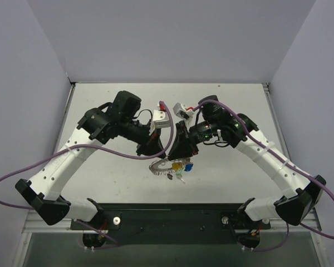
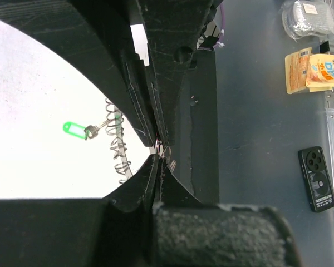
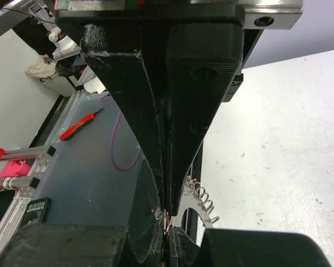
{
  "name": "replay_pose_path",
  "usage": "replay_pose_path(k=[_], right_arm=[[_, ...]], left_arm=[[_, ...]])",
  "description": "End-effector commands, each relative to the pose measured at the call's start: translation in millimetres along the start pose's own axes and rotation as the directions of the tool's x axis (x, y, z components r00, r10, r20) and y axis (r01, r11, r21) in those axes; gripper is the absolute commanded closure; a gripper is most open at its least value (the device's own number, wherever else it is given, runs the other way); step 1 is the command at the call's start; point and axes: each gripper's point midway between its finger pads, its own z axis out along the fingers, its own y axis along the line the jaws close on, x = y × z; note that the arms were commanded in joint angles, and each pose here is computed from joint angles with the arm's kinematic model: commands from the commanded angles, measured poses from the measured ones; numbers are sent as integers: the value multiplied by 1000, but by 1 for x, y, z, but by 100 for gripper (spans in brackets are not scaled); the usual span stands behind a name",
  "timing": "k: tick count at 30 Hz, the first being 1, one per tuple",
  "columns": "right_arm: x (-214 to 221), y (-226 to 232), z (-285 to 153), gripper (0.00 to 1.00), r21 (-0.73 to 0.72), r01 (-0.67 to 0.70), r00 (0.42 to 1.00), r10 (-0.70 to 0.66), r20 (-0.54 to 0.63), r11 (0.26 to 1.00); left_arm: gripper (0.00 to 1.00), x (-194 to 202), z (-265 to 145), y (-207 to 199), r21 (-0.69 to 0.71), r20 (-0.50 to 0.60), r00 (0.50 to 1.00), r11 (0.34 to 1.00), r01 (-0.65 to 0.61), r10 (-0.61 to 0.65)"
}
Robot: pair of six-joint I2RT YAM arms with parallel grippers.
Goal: Put the keys on the keyring
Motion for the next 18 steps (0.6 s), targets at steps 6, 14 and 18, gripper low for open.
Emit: replay_pose_path(k=[6,14,18], right_arm=[[-27,16,-9,100,-20,140,988,-138,72,990],[-28,18,-12,100,-6,156,985,-155,77,988],[-29,21,-14,100,-8,169,982,-167,84,986]], left_arm=[[100,-15,-5,1,-52,54,996,996,-70,72],[100,-28,-21,3,-180,189,973,979,-95,129],[100,-34,-29,7,-236,242,959,967,-92,150]])
